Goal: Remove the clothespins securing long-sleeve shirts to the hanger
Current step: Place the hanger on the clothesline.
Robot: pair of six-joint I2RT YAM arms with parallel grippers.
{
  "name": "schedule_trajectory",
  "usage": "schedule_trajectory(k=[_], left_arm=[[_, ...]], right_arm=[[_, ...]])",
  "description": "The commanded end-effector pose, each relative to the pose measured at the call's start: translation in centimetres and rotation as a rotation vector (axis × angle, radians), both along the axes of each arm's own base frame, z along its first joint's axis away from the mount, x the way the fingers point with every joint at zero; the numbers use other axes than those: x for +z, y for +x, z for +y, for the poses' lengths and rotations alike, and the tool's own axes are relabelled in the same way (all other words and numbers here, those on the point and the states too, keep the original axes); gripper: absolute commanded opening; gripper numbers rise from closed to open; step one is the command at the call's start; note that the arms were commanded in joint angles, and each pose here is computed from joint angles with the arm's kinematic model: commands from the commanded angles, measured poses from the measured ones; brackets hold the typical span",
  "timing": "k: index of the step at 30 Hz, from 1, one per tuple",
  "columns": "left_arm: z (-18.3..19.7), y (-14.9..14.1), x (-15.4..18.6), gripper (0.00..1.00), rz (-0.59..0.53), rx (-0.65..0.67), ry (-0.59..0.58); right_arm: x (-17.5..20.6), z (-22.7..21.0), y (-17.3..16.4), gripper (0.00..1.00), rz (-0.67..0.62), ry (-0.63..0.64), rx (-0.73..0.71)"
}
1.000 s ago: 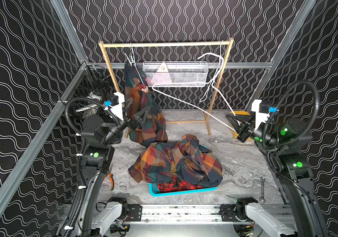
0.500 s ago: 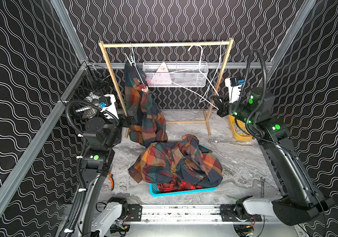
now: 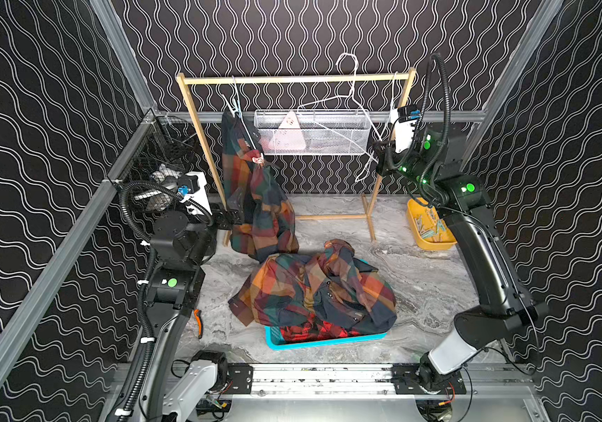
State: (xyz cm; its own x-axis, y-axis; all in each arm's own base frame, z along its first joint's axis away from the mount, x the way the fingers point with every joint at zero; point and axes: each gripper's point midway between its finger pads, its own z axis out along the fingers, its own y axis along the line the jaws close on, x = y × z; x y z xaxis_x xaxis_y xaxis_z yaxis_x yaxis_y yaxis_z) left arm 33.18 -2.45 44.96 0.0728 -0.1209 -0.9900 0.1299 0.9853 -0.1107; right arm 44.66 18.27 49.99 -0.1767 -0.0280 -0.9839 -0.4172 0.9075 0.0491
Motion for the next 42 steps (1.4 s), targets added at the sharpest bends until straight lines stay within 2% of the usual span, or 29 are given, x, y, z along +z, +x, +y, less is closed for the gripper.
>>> schedule_trajectory(k=[1, 7, 20, 22, 25, 27, 30, 34, 37, 39, 42], left_arm=[[0.1, -0.1, 0.3, 0.99, -0.021, 0.011, 0.025], [0.0, -0.1, 0.2, 0.99, -0.018, 0.004, 0.033], [-0.2, -0.3, 0.3, 0.99, -0.022, -0.003, 0.031], [-0.2, -0.3, 0.4, 0.99, -0.025, -0.003, 0.034], [-0.1, -0.4, 0.4, 0.99, -0.026, 0.001, 0.036], [0.0, -0.4, 0.4, 0.99, -0.025, 0.006, 0.039], [0.2, -0.4, 0.3, 0.99, -0.024, 0.020, 0.044], [0.6, -0.6, 0.4, 0.99, -0.029, 0.044, 0.050], [1.3, -0.5, 0.4, 0.99, -0.026, 0.082, 0.048], [1.8, -0.3, 0.1, 0.99, -0.016, 0.111, 0.045], [2.3, 0.0, -0.3, 0.99, -0.004, 0.141, 0.042]], right_arm=[[-0.2, 0.1, 1.2, 0.00, 0.007, 0.006, 0.007], [-2.1, 0.9, 3.0, 0.00, 0.067, -0.003, 0.037], [-4.9, 1.4, 0.7, 0.00, 0.147, 0.028, 0.098], [-5.0, 1.4, 0.5, 0.11, 0.149, 0.036, 0.101], [-5.0, 1.2, 0.0, 0.39, 0.150, 0.048, 0.103], [-4.7, 1.0, -0.8, 0.49, 0.141, 0.058, 0.099], [-3.7, 0.1, -2.7, 0.58, 0.114, 0.078, 0.087], [-2.1, 0.8, -6.8, 0.63, 0.070, 0.098, 0.151], [-1.4, 3.3, -9.8, 0.66, 0.044, 0.109, 0.224], [-1.4, 6.8, -11.7, 0.68, 0.029, 0.126, 0.309], [-2.4, 11.4, -12.0, 0.70, 0.029, 0.124, 0.379]])
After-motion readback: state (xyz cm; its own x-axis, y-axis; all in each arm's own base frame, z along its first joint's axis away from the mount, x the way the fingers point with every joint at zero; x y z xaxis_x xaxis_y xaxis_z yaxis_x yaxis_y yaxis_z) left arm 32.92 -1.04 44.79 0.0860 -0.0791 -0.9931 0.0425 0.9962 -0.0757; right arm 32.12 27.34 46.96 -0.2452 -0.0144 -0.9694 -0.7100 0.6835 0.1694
